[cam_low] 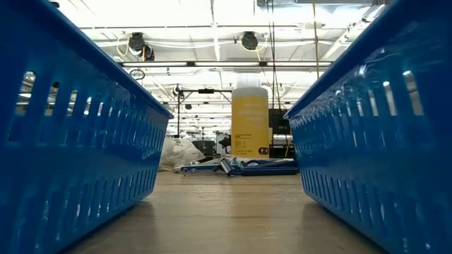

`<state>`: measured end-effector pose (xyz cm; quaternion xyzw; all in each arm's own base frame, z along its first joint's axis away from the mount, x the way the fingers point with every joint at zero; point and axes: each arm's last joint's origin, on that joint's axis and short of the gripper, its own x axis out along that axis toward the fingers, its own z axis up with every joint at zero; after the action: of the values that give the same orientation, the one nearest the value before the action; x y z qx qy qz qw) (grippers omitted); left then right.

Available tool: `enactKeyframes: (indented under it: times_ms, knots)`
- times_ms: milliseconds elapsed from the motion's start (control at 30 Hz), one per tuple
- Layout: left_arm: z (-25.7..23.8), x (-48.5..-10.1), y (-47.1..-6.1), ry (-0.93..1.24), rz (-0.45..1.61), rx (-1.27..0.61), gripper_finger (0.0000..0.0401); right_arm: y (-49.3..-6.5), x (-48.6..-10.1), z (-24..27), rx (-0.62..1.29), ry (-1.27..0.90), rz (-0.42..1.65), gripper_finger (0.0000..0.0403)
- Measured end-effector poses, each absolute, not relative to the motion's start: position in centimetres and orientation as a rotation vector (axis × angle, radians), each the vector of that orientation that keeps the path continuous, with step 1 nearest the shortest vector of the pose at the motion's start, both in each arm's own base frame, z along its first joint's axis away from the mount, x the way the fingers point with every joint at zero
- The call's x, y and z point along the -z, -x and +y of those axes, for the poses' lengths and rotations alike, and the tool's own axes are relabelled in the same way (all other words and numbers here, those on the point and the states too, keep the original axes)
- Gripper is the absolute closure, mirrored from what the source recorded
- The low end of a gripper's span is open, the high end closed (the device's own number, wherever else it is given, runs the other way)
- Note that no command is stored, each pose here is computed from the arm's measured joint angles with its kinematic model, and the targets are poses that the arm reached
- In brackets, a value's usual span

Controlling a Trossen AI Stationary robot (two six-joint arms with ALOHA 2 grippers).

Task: Pick & Place Travel size toiletries
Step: Put the blue toothbrush into the blue basket

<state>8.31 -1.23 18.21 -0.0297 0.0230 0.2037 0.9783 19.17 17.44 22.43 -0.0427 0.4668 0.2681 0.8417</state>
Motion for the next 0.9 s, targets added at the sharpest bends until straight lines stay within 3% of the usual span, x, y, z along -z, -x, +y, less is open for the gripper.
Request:
enactKeyframes:
  times_ms: [233, 467, 700, 900]
  knots:
    - [-1.2, -18.2, -8.3, 0.060, 0.046, -0.410, 0.0162, -21.1, -23.2, 16.6, -0.485, 0.242, 0.781, 0.0272]
    - [-1.2, -18.2, -8.3, 0.060, 0.046, -0.410, 0.0162, -24.0, -24.8, 14.1, -0.109, 0.249, 0.549, 0.0281]
    - [-1.2, -18.2, -8.3, 0.060, 0.047, -0.410, 0.0162, -26.9, -24.4, 6.9, 0.044, 0.120, 0.627, 0.0273]
    - [-1.2, -18.2, -8.3, 0.060, 0.047, -0.410, 0.0162, -28.2, -23.8, -2.2, 0.199, -0.020, 0.661, 0.0239]
